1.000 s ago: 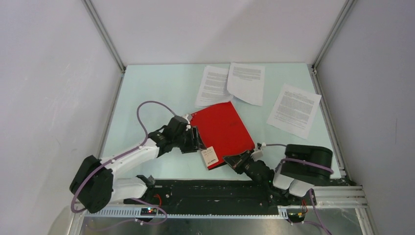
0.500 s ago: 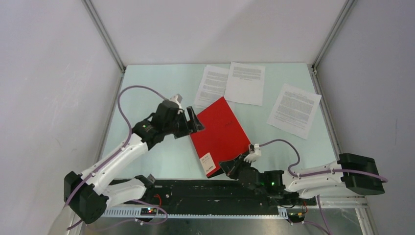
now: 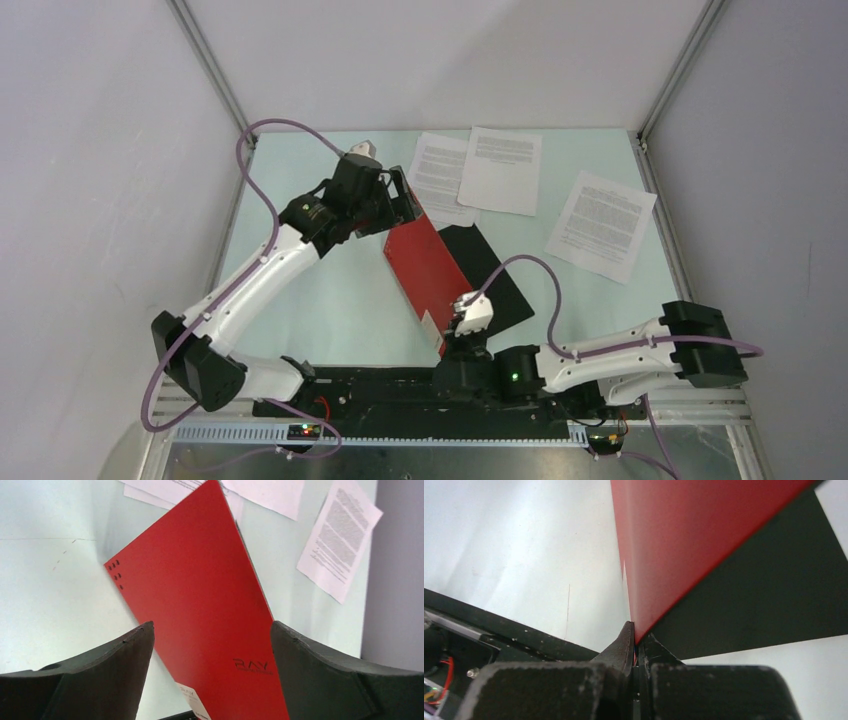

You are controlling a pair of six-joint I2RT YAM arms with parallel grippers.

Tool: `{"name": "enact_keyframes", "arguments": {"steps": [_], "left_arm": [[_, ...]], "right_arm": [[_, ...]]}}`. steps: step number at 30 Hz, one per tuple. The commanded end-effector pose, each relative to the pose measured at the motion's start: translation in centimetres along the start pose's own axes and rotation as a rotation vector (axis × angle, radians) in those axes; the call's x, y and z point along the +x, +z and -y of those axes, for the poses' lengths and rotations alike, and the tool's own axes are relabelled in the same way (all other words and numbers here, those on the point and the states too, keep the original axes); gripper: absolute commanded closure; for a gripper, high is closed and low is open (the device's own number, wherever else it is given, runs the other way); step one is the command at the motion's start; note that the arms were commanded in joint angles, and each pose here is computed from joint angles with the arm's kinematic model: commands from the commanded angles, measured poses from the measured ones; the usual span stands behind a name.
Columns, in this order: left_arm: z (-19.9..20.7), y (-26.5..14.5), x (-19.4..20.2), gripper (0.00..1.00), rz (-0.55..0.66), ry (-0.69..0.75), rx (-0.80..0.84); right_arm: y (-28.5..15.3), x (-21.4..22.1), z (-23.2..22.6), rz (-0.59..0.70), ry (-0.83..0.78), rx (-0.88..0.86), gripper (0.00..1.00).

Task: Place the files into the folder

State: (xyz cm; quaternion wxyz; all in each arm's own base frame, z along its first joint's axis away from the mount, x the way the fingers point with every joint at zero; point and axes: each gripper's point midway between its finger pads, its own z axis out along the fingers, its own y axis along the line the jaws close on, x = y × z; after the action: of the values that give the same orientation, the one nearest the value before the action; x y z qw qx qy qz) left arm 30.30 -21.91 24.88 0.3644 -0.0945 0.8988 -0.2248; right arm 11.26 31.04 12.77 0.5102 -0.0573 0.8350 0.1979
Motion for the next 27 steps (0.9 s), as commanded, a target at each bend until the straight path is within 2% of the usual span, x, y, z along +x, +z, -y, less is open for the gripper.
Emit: {"name": "enact_keyframes", "arguments": {"steps": [1,10,18,20,21,23,27], "left_arm": [[-1.0,-0.3,-1.1,0.1,0.052,0.054,-0.092],[-1.2,-2.1,-2.0,0.15,0.109,0.038,-0.101],[-1.5,-5.7,-2.0,0.13,0.152,-0.009,-0.044],[-1.9,-6.6,-1.8,0.13,0.164,-0.016,-0.037],[-2.2,-7.2,-1.8,0.12,0.177,-0.019,-0.032],[-2.8,-8.1,-1.9,0.12,0.197,-0.02,-0.039],[-3.8,-9.2,-2.0,0.11,0.223,-0.004,-0.058]], "right_arm": [[-0.1,-2.4,0.4,0.08,-0.26,0.077,1.0],[0.2,-1.8,-1.1,0.064,-0.389,0.085,1.0],[0.5,-0.6,-1.8,0.036,-0.422,0.085,1.0],[0.4,-0.6,-2.2,0.033,-0.433,0.08,0.9],[0.3,-0.5,-2.4,0.033,-0.436,0.073,0.79],[0.1,-0.6,-3.4,0.032,-0.433,0.043,0.65],[-1.0,-0.7,-5.9,0.031,-0.428,-0.042,0.44]]}}
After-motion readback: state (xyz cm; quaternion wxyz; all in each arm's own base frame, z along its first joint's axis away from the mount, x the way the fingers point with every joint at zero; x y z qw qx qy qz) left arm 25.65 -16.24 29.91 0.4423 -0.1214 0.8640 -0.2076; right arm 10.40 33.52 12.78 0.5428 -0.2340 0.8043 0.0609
